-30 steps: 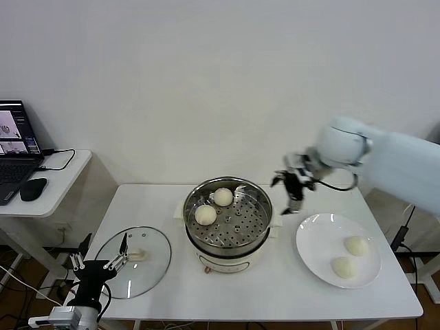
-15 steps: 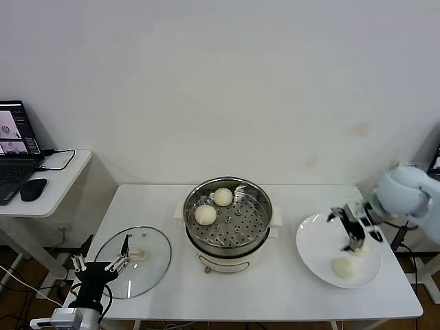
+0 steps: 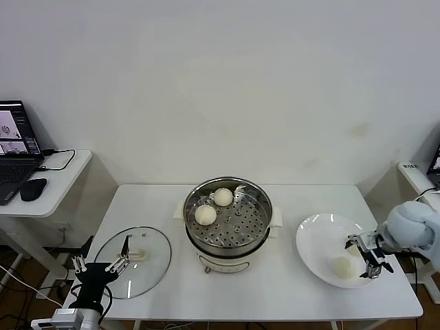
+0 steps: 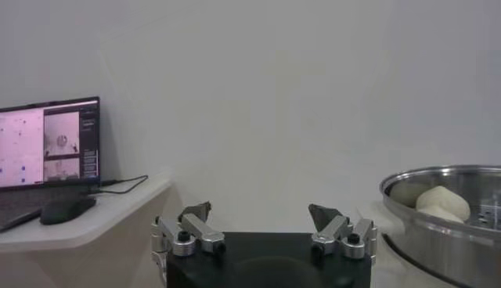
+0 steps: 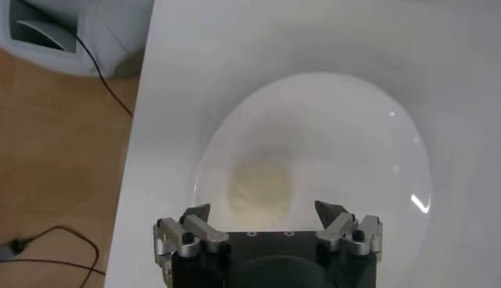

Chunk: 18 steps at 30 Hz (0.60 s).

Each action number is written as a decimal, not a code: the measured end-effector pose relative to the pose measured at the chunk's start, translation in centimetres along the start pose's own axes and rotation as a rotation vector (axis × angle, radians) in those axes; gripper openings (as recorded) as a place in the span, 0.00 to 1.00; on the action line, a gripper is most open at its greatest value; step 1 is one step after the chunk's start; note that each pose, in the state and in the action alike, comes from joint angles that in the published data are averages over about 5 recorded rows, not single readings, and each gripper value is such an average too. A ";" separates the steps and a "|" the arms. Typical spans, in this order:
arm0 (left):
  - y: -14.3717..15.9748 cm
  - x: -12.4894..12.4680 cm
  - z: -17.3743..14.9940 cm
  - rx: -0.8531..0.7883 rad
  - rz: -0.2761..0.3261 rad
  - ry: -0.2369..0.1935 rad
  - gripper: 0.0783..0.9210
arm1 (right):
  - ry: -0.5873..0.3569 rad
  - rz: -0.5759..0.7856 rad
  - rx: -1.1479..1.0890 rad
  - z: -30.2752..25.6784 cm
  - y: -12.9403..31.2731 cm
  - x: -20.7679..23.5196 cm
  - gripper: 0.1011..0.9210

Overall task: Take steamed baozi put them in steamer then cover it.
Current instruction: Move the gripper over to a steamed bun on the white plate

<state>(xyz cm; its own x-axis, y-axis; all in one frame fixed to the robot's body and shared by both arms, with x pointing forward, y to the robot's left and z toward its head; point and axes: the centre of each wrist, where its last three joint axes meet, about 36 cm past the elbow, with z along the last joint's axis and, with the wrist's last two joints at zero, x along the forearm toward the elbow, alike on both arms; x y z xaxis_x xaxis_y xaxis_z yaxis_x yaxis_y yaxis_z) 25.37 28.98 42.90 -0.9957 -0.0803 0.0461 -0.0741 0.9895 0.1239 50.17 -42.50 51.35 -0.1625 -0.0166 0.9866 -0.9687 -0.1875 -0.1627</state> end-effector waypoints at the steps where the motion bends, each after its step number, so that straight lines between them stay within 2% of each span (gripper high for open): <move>1: 0.0 0.0 0.0 -0.001 -0.001 0.001 0.88 | 0.001 -0.002 -0.002 0.0 0.0 -0.4 0.88; 10: 0.1 0.0 0.5 0.002 -0.008 0.012 0.88 | 0.012 -0.012 -0.024 0.3 -0.1 -3.1 0.87; 18: 0.1 0.0 0.5 0.002 -0.009 0.014 0.88 | 0.016 -0.026 -0.044 0.4 0.0 -4.7 0.79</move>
<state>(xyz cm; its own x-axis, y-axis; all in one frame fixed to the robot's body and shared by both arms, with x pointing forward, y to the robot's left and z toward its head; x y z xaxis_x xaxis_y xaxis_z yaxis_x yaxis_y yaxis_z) 25.37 29.14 42.38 -0.9942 -0.0904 0.0586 -0.0828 0.9891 0.1221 50.99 -42.81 46.74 -0.1400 0.0035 0.9901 -0.9798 -0.1448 -0.1380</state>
